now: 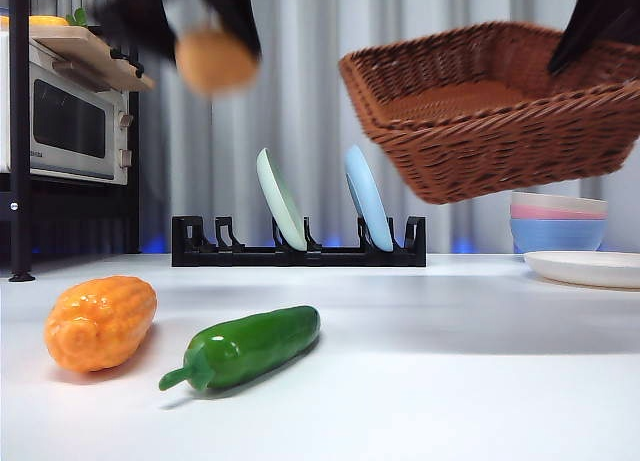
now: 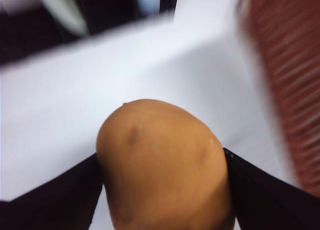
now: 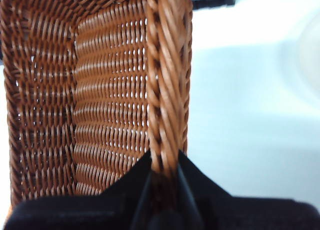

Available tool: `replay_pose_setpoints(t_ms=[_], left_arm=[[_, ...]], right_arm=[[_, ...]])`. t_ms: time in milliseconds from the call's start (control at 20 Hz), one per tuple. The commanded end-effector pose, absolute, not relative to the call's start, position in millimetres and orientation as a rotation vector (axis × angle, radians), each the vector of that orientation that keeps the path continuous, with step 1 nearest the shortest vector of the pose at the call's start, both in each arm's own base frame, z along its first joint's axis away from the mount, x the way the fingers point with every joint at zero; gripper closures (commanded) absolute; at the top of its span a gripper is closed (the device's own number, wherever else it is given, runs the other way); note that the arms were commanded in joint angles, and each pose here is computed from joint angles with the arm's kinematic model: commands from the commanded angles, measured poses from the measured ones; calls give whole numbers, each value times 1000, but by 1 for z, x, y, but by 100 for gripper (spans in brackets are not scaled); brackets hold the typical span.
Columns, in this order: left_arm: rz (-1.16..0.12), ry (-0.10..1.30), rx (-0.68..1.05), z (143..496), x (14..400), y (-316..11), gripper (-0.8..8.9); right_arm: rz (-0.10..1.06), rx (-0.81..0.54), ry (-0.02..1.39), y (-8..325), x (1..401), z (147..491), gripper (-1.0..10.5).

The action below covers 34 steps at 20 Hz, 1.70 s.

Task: Pick up the basket,pick up the corn from the table,pick up the potato from the table,pick up the cucumber from the table,put all items into the basket

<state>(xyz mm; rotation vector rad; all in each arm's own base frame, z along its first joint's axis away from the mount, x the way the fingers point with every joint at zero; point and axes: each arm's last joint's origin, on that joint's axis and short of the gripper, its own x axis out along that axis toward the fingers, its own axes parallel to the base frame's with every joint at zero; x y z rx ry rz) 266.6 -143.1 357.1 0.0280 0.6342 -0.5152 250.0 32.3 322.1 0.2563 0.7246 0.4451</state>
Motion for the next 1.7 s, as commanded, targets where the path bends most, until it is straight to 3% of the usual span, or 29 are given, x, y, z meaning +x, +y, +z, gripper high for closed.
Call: replay_pose_setpoints(t_ms=[50, 300, 600, 850, 900, 1000, 1050, 1200, 1400, 1550, 1700], left_arm=[[-541, 569, -46, 380, 238, -140, 821], [-698, 553, -30, 387, 202, -179, 821], [-671, 669, 146, 336, 201, -248, 822], [-683, 767, 240, 296, 210, -276, 808], [-681, 774, 245, 294, 211, -277, 730], [-680, 777, 247, 293, 211, -277, 343], [-680, 777, 247, 293, 211, -277, 260], [-682, 769, 241, 296, 210, -276, 261], [-712, 684, 194, 328, 195, -261, 261], [-733, 590, 137, 367, 172, -231, 261], [-690, 582, 145, 394, 141, -185, 262]], right_arm=[[461, 300, 743, 40, 261, 316, 963], [548, 318, 785, 75, 276, 300, 963], [619, 316, 790, 99, 272, 300, 963], [689, 347, 809, 100, 270, 301, 963], [688, 347, 813, 100, 270, 300, 963], [685, 348, 827, 100, 269, 299, 963], [683, 348, 830, 100, 269, 299, 963], [682, 348, 831, 100, 269, 299, 963], [676, 348, 831, 99, 269, 299, 963], [674, 345, 824, 99, 270, 299, 963], [665, 349, 810, 95, 272, 300, 963]])
